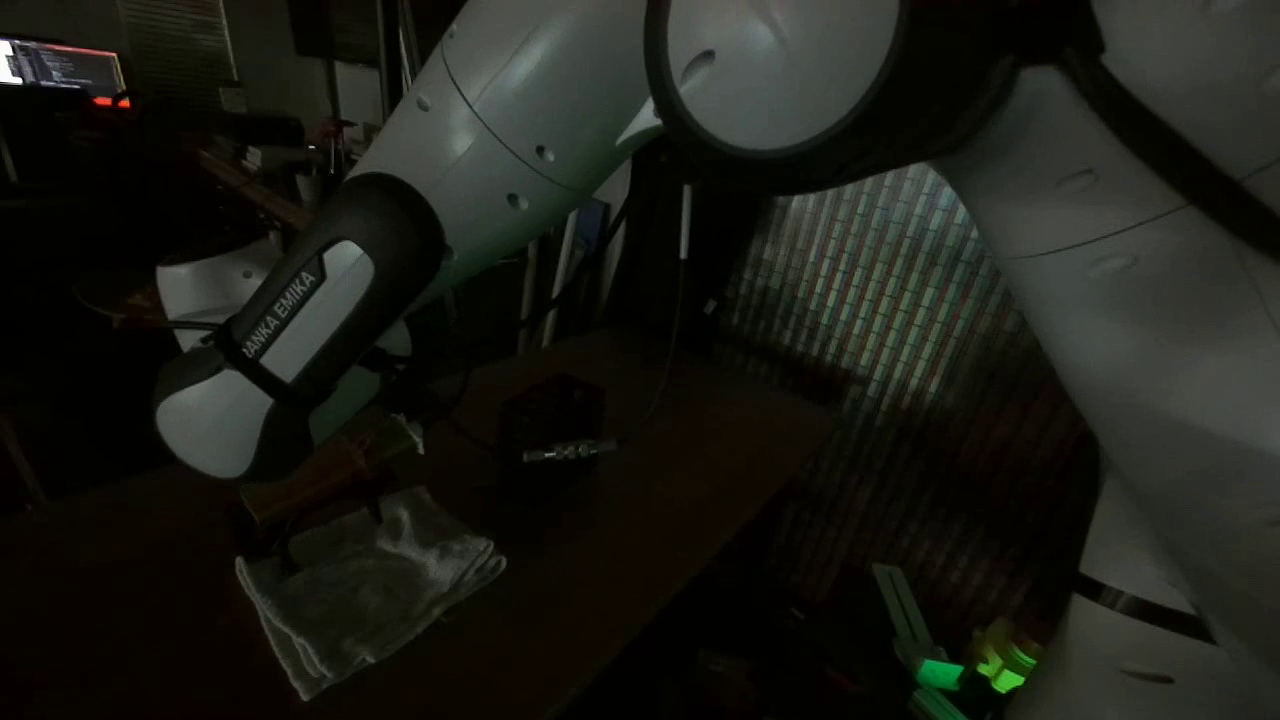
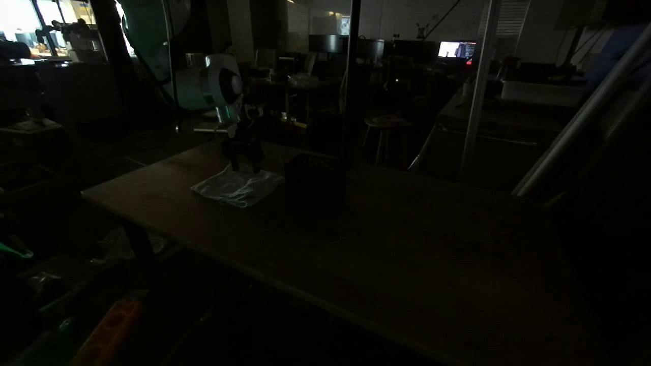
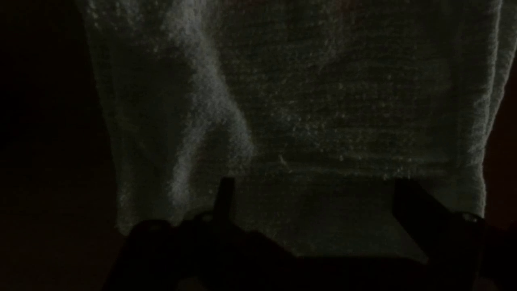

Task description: Put the towel inside the black box

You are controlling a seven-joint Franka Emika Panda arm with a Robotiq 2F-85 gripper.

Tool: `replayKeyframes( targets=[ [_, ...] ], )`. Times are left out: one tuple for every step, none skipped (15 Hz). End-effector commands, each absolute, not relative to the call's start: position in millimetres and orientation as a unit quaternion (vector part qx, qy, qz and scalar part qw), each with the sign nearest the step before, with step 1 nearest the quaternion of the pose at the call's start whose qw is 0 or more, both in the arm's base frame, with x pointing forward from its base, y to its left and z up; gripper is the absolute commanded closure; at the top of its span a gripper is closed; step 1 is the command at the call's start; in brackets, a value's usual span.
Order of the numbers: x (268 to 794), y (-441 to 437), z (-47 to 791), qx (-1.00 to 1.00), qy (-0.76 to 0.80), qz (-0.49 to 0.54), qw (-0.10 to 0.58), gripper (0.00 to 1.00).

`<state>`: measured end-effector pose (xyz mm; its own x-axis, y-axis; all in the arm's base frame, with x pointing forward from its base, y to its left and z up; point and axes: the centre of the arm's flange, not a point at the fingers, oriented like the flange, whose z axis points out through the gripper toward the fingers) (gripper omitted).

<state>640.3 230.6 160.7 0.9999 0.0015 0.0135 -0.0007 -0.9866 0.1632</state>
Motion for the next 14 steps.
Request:
replayKeyframes(
  targets=[
    [641.2, 226.0, 136.4, 0.997, -0.012, 0.016, 0.077, 0.00],
    [640.6, 223.3, 128.9, 0.997, -0.011, 0.020, 0.073, 0.00],
    [641.7, 221.0, 124.3, 0.997, -0.012, 0.024, 0.068, 0.00],
    [641.2, 219.2, 119.0, 0.998, -0.009, 0.028, 0.062, 0.00],
    [643.0, 215.2, 113.9, 0.998, -0.010, 0.030, 0.058, 0.00],
    [643.2, 212.8, 113.6, 0.998, -0.010, 0.034, 0.051, 0.00],
    [643.9, 210.7, 110.6, 0.998, -0.010, 0.037, 0.048, 0.19],
    [646.9, 208.5, 107.9, 0.998, -0.008, 0.040, 0.046, 0.26],
    [648.7, 207.7, 108.4, 0.998, -0.009, 0.043, 0.044, 0.34],
    [652.0, 207.0, 109.8, 0.998, -0.008, 0.047, 0.044, 0.41],
    [654.6, 205.7, 109.0, 0.998, -0.007, 0.048, 0.044, 0.48],
    [657.3, 204.4, 111.4, 0.998, -0.006, 0.049, 0.042, 0.57],
    [659.8, 202.8, 112.6, 0.998, -0.006, 0.048, 0.042, 0.64],
    [663.7, 199.9, 116.1, 0.998, -0.003, 0.045, 0.042, 0.72]
  ],
)
